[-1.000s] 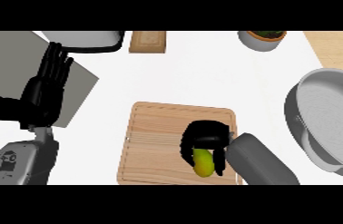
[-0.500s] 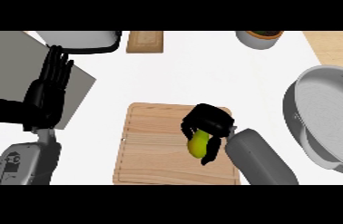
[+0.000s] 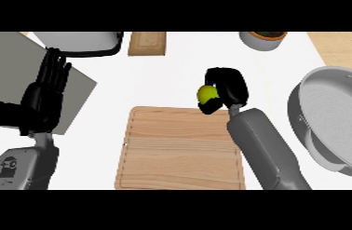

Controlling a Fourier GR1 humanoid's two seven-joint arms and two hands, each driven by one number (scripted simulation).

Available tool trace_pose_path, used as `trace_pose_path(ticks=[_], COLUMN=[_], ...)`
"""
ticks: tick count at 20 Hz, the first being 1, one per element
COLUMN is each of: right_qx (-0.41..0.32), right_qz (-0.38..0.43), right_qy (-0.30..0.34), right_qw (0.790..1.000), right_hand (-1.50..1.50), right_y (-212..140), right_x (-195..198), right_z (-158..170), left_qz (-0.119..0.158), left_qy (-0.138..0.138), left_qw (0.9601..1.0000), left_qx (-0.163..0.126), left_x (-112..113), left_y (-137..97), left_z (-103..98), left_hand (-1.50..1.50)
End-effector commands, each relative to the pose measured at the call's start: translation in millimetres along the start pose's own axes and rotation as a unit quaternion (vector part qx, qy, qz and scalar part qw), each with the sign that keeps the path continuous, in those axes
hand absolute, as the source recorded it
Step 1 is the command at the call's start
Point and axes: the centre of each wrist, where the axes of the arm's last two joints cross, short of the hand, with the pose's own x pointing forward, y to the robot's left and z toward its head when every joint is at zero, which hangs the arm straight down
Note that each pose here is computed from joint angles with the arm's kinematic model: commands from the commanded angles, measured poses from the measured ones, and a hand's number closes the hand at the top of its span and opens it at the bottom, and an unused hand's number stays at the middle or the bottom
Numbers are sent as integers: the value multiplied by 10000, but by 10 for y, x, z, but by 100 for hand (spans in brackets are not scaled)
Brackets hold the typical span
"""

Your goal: Pick the pear from the cutting board and place it in the pot

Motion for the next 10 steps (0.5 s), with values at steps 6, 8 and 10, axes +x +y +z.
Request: trace_pose_path(ticks=[6,8,10], right_qx=[-2734,-3253,-3559], right_qz=[561,715,892], right_qy=[2265,2511,2870], right_qw=[9332,9089,8849], right_hand=[150,150,150], right_y=[-714,-715,-1131], right_x=[656,651,751], right_z=[-292,-259,-312], left_qz=[52,62,45], left_qy=[59,-9,-75], left_qw=[9999,10000,9999], left_qx=[-118,-72,-64], left_x=[-14,-2,48], left_y=[-101,0,-63], left_z=[15,-7,-29], left_hand=[0,0,0])
